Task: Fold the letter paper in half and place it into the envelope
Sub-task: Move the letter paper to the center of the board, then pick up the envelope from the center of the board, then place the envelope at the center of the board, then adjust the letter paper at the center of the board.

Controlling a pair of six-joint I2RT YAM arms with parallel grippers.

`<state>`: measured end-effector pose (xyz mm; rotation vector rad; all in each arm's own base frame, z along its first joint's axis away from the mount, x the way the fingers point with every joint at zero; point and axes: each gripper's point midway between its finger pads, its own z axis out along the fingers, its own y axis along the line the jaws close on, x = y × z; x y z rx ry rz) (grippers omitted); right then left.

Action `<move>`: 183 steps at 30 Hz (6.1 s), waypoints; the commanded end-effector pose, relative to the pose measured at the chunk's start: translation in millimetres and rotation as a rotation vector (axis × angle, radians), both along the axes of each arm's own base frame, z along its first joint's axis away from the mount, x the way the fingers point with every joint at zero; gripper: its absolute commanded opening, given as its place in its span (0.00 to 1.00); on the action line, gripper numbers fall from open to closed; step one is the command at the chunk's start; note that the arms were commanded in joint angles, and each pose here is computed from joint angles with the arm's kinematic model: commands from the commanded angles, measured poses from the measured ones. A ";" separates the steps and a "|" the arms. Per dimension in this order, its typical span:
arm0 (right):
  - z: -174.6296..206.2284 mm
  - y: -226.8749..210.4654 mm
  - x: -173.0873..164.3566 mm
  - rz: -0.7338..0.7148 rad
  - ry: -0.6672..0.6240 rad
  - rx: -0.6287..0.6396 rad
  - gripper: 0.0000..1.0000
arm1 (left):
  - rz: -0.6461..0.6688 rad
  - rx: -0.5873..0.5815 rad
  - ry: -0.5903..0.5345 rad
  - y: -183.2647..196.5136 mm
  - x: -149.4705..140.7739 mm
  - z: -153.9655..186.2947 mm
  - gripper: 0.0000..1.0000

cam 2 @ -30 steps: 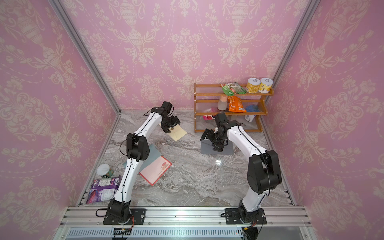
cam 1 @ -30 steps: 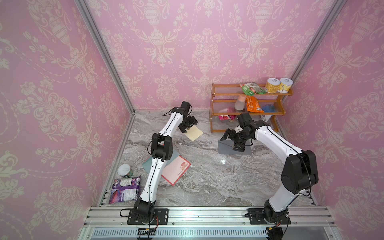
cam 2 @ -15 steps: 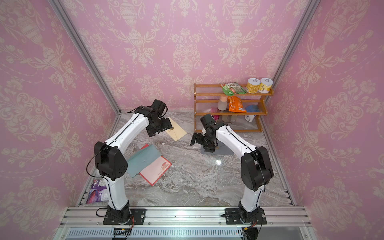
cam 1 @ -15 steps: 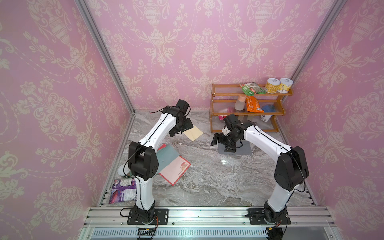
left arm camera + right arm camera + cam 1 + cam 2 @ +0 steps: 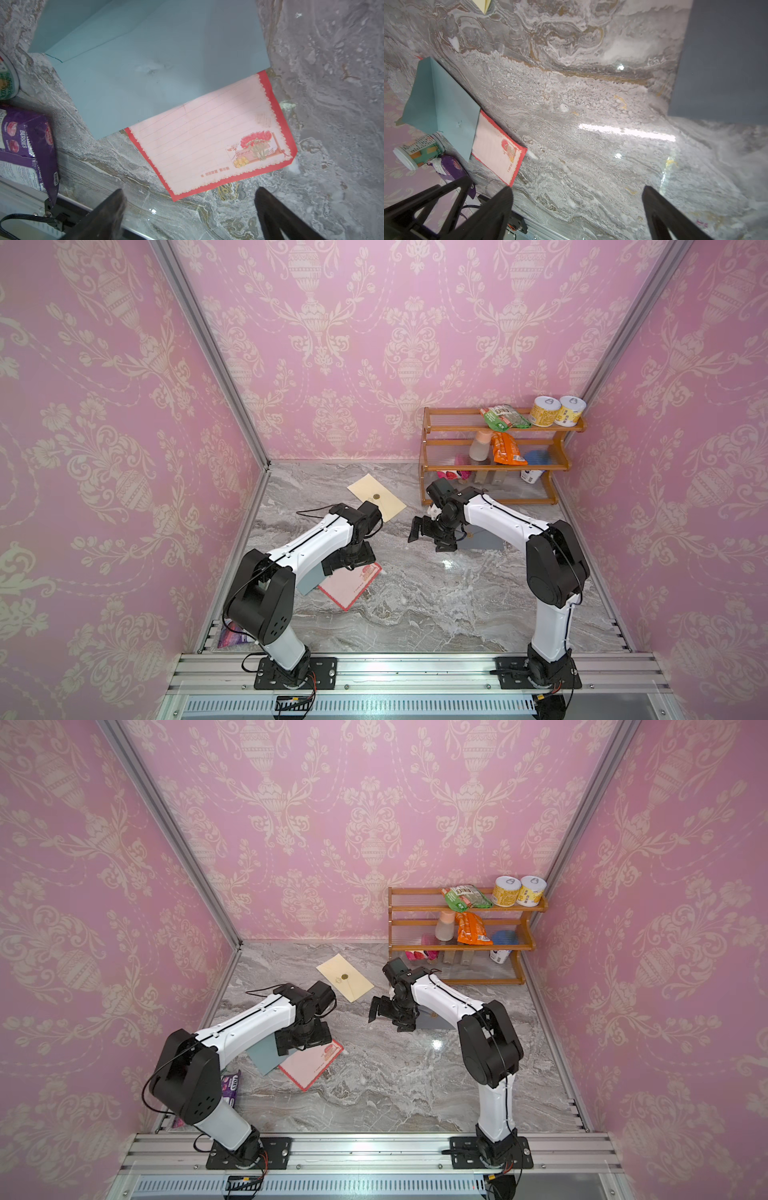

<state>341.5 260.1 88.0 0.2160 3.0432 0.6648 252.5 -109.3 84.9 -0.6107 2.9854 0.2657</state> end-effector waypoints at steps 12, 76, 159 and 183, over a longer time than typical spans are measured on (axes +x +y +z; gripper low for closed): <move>13.9 -4.6 -3.0 -0.013 -0.029 0.008 1.00 | 0.011 -0.014 -0.024 -16.1 17.9 -47.4 0.98; 12.0 -61.5 -10.4 -0.108 -0.022 0.023 1.00 | -0.214 -0.032 -0.215 -50.8 74.8 45.7 0.99; -55.5 57.4 15.4 0.090 0.136 0.097 1.00 | 0.013 -0.101 -0.238 70.7 122.5 58.8 0.00; -91.9 4.5 -46.5 0.273 0.245 -0.077 1.00 | -0.107 0.021 -0.023 111.3 52.2 30.1 0.00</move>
